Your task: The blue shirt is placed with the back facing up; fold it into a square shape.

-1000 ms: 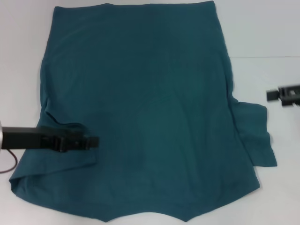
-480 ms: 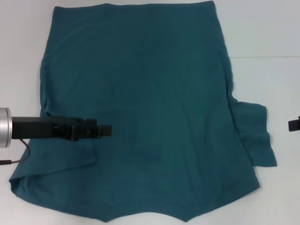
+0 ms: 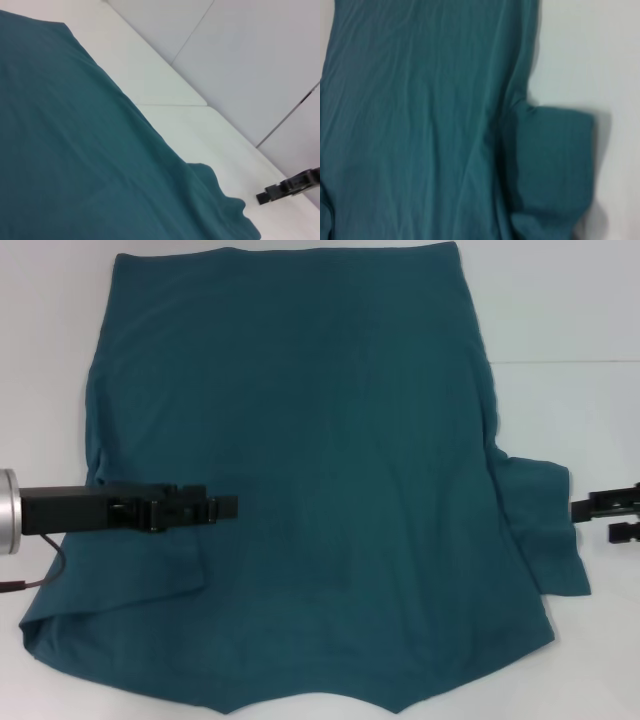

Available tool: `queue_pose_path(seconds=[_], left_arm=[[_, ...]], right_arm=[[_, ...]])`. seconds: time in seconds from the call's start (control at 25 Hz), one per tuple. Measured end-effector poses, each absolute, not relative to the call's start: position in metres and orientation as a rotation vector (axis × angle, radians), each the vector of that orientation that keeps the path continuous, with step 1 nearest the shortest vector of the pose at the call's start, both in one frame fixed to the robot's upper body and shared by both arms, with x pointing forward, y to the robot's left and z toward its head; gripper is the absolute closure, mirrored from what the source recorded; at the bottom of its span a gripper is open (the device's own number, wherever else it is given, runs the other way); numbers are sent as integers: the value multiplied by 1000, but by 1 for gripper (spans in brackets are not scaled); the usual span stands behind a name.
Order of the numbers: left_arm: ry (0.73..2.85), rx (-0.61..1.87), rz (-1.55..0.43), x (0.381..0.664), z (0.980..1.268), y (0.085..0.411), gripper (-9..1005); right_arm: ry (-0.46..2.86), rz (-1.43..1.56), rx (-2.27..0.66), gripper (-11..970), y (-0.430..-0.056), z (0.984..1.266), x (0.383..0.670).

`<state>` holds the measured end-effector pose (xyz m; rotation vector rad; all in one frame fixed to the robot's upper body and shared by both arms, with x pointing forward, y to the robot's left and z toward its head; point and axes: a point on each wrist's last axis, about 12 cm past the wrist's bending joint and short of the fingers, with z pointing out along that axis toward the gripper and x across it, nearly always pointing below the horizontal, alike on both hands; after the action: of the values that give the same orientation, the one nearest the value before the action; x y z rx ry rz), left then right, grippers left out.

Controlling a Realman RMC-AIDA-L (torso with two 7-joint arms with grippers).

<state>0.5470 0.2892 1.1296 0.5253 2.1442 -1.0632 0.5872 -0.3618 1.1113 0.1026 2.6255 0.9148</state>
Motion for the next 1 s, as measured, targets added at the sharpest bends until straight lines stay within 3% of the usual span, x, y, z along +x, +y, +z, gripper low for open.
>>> queue_pose_path(seconds=[1.0], left_arm=[[2120, 480, -1056, 547, 1130, 295, 305]], right_arm=[[2634, 840, 66, 191, -331, 1095, 600]])
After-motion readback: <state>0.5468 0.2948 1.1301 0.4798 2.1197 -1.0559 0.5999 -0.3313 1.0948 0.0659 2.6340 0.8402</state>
